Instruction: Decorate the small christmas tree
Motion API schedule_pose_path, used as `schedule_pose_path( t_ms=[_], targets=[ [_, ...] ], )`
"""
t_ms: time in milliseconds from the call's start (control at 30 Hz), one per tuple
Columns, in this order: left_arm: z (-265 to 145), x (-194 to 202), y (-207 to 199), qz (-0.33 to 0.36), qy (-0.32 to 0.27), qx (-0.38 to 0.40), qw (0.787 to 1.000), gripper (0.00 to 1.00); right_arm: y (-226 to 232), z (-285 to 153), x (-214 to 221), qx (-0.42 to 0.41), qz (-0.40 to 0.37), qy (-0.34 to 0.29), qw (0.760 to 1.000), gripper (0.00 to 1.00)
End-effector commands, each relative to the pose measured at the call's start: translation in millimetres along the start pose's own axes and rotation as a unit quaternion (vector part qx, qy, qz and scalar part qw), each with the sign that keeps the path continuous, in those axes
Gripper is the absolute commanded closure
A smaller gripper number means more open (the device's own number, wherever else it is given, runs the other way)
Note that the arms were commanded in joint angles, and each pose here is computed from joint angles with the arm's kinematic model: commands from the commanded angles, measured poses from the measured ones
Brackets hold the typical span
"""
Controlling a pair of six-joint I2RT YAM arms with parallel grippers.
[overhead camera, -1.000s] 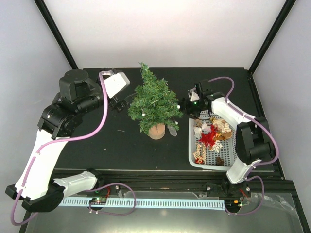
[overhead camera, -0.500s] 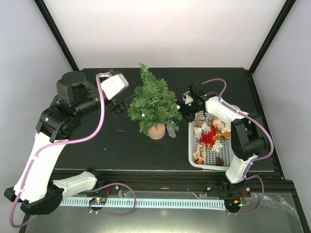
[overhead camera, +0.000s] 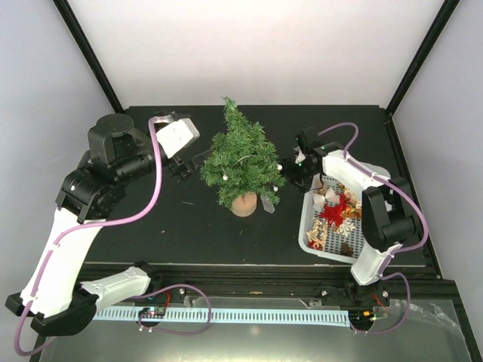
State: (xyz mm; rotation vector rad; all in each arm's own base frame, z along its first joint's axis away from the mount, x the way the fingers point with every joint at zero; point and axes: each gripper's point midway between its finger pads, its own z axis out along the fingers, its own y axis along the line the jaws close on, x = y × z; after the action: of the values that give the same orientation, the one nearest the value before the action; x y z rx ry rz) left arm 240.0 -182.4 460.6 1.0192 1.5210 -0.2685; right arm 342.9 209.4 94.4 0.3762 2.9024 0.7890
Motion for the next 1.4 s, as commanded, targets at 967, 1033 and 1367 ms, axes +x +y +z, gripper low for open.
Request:
schedule_pose_path(
  t_ms=[967, 1033, 1367],
  targets=[
    [9.2, 4.6, -3.5, -0.026, 0.006, 0.018, 0.999, 0.07, -22.3, -19.7, -5.3, -0.041, 0.251, 0.023, 0.967, 0.26],
    [10.7, 5.1, -4.3, -0.029, 0.007, 0.022, 0.999, 0.07, -22.6, -18.3, -4.1, -0.033, 0.280, 0.029, 0.959, 0.26],
    [16.2, -1.1, -3.7, -0.047, 0.014, 0.037, 0.998, 0.07, 22.1, 6.1, 2.1, -0.032, 0.333, 0.058, 0.941, 0.25]
  ],
)
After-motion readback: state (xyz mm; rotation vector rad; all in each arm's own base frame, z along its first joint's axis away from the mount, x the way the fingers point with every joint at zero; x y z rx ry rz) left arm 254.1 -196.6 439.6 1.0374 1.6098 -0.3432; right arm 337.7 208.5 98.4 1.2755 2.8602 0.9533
